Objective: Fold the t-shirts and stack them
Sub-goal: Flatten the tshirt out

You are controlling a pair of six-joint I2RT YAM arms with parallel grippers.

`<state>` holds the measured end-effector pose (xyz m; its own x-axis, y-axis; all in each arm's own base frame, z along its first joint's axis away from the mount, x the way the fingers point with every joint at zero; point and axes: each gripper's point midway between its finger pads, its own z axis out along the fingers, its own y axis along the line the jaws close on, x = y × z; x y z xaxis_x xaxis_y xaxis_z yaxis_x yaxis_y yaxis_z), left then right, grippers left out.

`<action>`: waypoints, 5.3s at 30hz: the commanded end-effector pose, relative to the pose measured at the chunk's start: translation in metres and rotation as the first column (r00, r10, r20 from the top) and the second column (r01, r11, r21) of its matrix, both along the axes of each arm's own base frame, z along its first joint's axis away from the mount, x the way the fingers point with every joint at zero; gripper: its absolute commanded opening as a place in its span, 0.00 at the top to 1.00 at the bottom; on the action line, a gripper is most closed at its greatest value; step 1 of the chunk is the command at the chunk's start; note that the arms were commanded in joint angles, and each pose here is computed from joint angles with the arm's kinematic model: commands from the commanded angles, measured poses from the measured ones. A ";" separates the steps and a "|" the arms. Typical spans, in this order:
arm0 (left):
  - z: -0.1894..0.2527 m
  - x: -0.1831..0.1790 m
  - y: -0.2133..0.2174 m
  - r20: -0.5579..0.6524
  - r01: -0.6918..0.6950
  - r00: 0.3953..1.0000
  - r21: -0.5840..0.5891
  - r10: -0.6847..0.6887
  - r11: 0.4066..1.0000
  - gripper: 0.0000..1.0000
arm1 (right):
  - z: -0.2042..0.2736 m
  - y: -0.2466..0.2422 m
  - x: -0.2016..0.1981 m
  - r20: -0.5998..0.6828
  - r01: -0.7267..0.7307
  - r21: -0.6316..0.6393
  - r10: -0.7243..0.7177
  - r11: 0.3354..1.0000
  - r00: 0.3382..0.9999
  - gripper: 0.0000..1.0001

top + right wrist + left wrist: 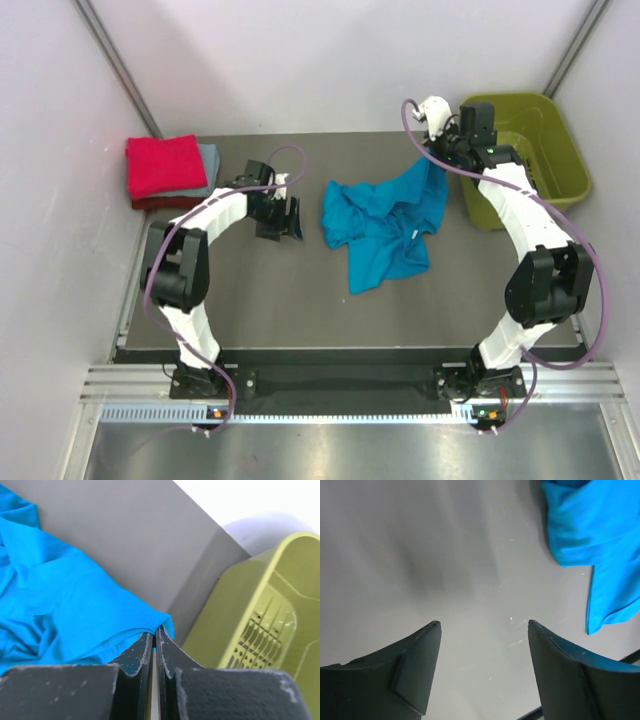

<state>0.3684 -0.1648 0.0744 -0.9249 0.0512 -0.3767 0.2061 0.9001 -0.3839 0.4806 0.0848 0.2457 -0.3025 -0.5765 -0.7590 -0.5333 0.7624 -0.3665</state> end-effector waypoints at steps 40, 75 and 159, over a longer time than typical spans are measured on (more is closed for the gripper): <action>0.260 0.055 0.016 0.689 0.024 0.696 0.259 -0.202 0.966 0.99 | 0.248 -0.015 -0.055 0.470 0.051 0.320 -0.205 0.946 0.858 1.00; 0.097 -0.059 -0.043 0.392 0.473 0.783 0.127 -0.482 0.872 0.32 | 0.157 -0.001 -0.071 0.224 0.092 0.406 -0.196 0.909 0.955 1.00; 0.052 -0.065 -0.152 0.123 0.640 0.766 -0.055 -0.631 0.766 0.60 | 0.141 0.008 -0.045 0.210 0.092 0.389 -0.186 0.917 0.960 1.00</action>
<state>0.2884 -0.3048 0.0719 -0.7171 0.6105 -0.3361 0.6919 0.5656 -0.4487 0.4356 0.0911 0.3474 -0.2557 -0.2223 -0.9408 -0.3575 0.9260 -0.1217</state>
